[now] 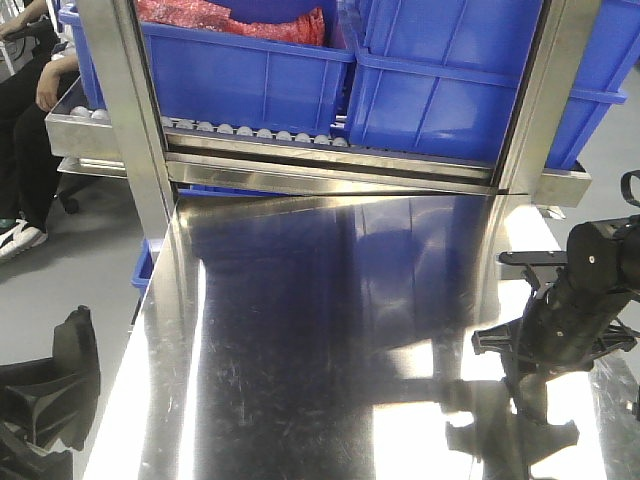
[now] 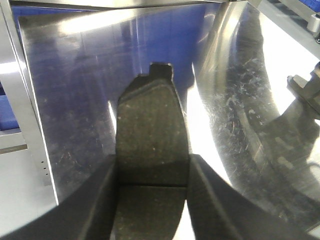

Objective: Move and align brake pads A on conveyor
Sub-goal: 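Lift the grasped pad with the right gripper off the table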

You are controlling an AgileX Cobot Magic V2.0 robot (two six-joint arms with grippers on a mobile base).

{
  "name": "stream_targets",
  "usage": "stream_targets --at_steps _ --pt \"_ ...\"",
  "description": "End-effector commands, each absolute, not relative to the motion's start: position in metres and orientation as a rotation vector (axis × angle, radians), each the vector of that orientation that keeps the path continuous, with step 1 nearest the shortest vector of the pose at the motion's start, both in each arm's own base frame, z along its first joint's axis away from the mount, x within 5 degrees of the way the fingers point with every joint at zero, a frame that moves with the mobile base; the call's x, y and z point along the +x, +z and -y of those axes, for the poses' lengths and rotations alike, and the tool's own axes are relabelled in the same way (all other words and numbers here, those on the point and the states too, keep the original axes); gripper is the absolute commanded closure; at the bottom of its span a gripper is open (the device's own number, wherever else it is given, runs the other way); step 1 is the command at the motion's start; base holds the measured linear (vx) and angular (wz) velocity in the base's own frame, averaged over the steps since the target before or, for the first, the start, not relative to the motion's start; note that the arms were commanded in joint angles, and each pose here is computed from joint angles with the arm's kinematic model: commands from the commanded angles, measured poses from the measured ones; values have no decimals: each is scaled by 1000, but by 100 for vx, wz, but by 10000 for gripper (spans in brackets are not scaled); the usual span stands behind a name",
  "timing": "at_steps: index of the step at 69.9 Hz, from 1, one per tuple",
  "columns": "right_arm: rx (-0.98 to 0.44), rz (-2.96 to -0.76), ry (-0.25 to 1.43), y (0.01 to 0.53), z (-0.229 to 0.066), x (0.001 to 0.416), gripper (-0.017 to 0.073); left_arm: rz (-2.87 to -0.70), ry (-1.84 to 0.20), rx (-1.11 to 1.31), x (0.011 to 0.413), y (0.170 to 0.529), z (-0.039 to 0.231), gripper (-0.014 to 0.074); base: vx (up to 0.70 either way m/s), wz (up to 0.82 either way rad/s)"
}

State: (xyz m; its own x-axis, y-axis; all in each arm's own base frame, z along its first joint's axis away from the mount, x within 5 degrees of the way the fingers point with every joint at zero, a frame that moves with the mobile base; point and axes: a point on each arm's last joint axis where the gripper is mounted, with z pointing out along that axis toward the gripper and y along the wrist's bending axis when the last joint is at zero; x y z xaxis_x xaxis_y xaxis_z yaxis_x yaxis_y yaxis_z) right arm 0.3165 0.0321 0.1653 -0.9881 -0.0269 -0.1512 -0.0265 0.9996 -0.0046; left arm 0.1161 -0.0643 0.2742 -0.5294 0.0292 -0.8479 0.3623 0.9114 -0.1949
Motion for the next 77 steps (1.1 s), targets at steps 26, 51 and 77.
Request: stream_targets --at_steps 26,51,77 --pt "-47 -2717 25 228 -26 274 519 -1980 -478 274 119 292 68 456 0 0" --pt "-87 -2404 40 270 -19 205 519 -1980 -478 274 119 292 68 456 0 0" --pt "-97 -2142 48 277 -13 136 519 -1980 -478 274 119 292 68 456 0 0"
